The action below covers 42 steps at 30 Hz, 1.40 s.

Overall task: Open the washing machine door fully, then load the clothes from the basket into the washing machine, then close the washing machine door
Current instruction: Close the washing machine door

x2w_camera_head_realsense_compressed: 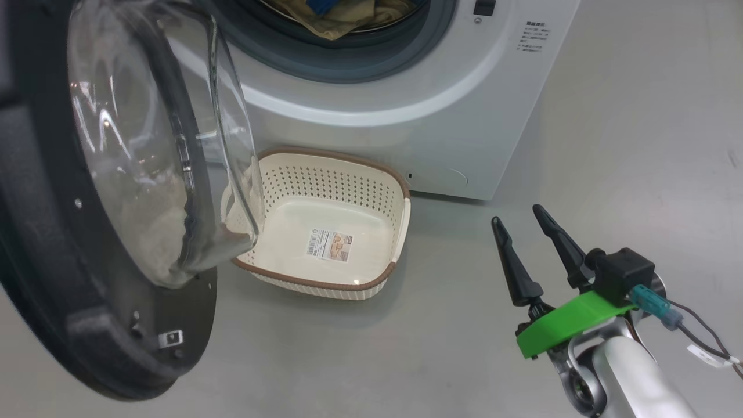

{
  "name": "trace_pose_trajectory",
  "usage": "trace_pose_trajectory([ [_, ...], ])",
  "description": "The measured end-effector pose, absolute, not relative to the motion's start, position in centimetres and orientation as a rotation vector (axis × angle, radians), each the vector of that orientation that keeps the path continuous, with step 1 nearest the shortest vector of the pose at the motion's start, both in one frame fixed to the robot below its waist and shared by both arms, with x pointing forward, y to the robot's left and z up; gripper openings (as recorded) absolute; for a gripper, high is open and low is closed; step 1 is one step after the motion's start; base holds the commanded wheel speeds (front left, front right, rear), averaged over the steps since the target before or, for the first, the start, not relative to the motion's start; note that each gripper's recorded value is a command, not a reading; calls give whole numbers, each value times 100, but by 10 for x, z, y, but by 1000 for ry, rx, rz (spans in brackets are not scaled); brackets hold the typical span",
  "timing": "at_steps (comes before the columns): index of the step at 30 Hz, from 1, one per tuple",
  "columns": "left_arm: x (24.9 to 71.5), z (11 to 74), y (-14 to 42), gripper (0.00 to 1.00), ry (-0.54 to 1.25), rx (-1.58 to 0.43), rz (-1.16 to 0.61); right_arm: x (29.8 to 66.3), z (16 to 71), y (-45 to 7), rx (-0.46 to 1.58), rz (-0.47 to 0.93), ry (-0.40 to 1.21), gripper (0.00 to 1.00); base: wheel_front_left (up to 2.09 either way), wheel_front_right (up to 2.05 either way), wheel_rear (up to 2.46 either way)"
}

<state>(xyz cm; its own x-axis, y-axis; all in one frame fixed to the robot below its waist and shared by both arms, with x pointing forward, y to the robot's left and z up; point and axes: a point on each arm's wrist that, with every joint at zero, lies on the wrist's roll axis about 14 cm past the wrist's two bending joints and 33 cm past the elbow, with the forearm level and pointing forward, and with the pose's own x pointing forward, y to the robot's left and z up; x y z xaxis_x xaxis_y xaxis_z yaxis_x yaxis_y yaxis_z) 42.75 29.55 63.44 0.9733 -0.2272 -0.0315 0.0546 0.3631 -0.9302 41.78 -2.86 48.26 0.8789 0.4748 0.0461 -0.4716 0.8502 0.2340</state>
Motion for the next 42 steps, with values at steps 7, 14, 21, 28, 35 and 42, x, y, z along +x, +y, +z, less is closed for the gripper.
trace_pose_trajectory([
  [7,445,627,266,0,184,-1199,-214,417,486,-39,243,465,2,100,0,0,0],
  [14,460,628,233,0,197,-1201,-275,415,491,-46,242,442,-9,100,0,0,0],
  [21,476,641,191,0,187,-1197,-386,413,495,-56,236,414,-21,100,0,0,0],
  [28,487,642,167,0,195,-1211,-435,408,501,-72,226,371,-40,100,0,0,0],
  [35,494,640,154,0,186,-1235,-448,398,506,-91,216,320,-54,100,0,0,0],
  [42,497,639,145,0,171,-1251,-455,388,504,-98,214,297,-49,100,0,0,0],
])
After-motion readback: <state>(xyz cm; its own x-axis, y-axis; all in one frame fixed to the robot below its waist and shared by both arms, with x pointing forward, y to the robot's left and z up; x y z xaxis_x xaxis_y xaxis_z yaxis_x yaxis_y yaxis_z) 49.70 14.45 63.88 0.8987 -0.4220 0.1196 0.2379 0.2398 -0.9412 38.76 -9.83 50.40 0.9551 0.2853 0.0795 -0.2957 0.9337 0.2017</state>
